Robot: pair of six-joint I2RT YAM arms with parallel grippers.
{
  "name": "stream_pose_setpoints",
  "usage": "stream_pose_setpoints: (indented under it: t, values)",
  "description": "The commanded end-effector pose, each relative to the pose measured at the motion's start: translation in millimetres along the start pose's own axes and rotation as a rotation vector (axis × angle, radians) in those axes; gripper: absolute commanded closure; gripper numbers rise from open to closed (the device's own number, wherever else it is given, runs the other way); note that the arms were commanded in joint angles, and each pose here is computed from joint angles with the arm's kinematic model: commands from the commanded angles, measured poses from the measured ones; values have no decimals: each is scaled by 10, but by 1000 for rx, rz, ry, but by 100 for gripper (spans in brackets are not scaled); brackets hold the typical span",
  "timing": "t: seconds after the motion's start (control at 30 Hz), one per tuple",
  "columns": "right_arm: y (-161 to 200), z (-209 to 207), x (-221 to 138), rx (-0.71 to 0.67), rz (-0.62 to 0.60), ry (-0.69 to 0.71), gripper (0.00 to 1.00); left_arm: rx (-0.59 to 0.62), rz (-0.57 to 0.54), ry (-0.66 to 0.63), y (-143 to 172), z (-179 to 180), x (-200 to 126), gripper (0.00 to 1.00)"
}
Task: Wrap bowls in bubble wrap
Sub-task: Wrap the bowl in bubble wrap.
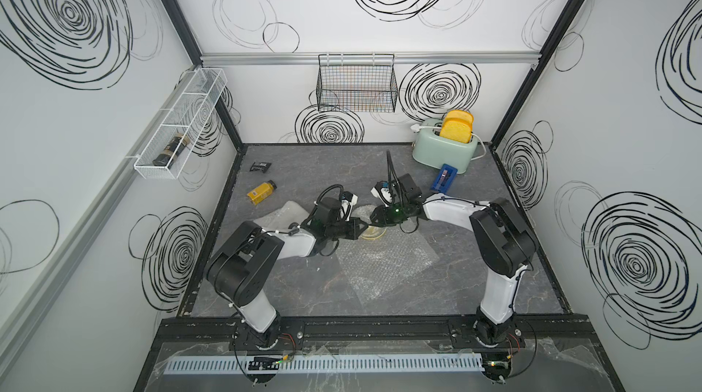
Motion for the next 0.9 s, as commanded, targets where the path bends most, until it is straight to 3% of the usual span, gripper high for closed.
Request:
stream_pose_setpoints:
  t: [0.0,0.1,0.2,0.6,0.77,0.87]
  values:
    - [-185,241,-352,-43,-83,-30,52,30,-2,-48,-11,53,47,95]
    - [-274,348,-412,-63,-107,-74,44,41,3,-50,-8,37,58,95]
    - [-315,384,-290,-46,-65,-107,44,47,8,-52,-11,23,83,94]
    - [-168,48,78,47,37,-96,60,64,-11,-51,-79,-82,-4,92]
    - [-142,6,117,55,51,-104,81,64,-14,-45,-92,-121,-38,89]
    - [-181,-27,94,57,35,-100,95,69,-25,-38,-102,-202,-141,72]
Point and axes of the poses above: each gripper's point midway between its finger pads, its own x axis out along the fingers, its own z axis along the line the jaws close on, y = z × x, the point moved 4 cm from there along -x, back along the fingers, and after that the axes turned 11 degrees about -x, right-handed, at the moved point
